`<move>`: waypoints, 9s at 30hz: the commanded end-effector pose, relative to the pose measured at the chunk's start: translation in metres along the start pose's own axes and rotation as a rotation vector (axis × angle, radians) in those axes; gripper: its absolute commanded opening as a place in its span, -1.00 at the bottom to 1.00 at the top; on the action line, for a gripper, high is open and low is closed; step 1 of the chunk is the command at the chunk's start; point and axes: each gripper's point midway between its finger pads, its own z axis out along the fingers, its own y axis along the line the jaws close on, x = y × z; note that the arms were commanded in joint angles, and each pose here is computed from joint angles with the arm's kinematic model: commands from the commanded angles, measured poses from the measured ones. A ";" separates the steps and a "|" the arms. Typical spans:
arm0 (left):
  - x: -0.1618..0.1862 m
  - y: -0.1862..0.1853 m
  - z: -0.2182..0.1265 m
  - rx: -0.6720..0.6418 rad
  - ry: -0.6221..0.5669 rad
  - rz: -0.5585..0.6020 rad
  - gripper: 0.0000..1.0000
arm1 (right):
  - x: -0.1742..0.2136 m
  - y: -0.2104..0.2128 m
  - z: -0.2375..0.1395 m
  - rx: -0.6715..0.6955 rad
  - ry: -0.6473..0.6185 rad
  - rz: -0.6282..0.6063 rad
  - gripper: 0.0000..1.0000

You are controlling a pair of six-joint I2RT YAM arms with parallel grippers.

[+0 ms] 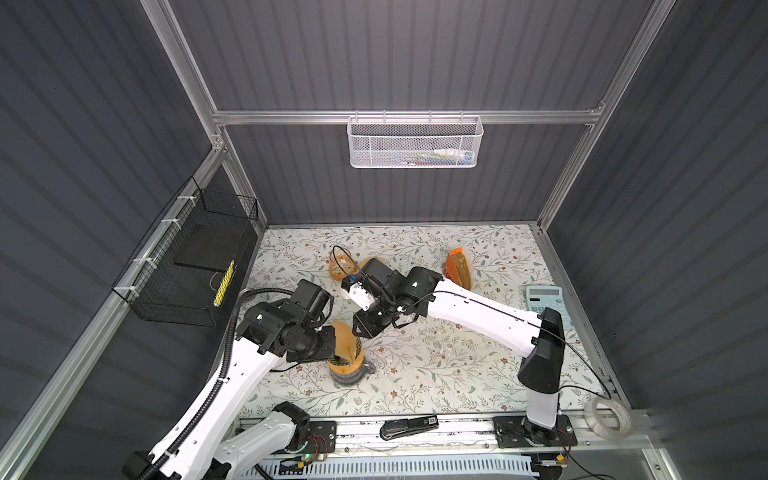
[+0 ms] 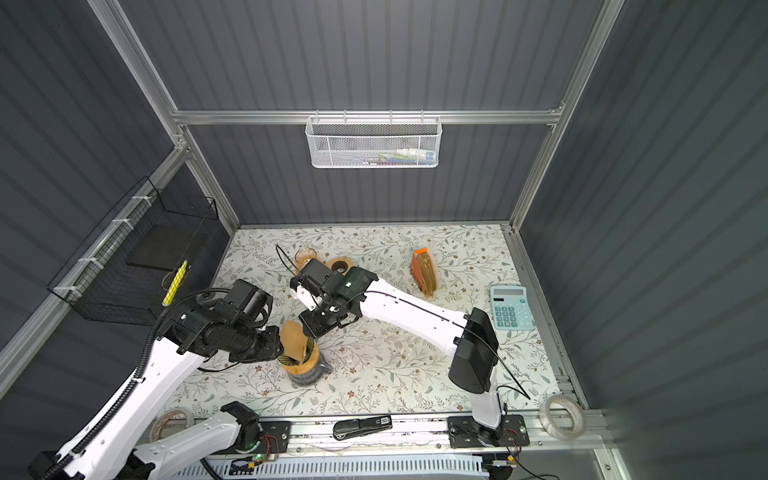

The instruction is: Place the coffee filter in the dripper

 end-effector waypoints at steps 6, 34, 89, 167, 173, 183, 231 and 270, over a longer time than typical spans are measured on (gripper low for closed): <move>0.010 0.008 0.004 -0.029 0.020 -0.012 -0.37 | 0.002 -0.004 0.009 0.031 0.024 -0.015 -0.44; 0.017 0.020 0.010 -0.076 0.032 -0.021 -0.37 | 0.008 -0.013 0.021 0.090 0.058 -0.030 -0.49; -0.006 0.005 0.015 -0.031 -0.025 0.002 -0.56 | 0.004 0.001 0.025 0.076 0.050 -0.052 -0.70; 0.008 0.023 0.030 -0.092 -0.005 -0.003 -0.47 | 0.008 -0.011 0.046 0.148 0.092 -0.051 -0.78; 0.003 0.019 0.020 -0.078 -0.028 -0.002 -0.45 | 0.004 -0.007 0.035 0.149 0.068 -0.056 -0.70; -0.004 0.015 0.003 -0.063 -0.074 -0.001 -0.42 | -0.003 0.000 0.020 0.142 0.029 -0.065 -0.53; 0.008 -0.006 0.024 0.077 -0.016 0.025 -0.46 | 0.024 0.001 0.025 0.125 0.058 -0.032 -0.71; -0.013 -0.008 0.000 0.067 -0.123 0.026 -0.46 | 0.010 0.005 0.004 0.142 -0.003 -0.049 -0.62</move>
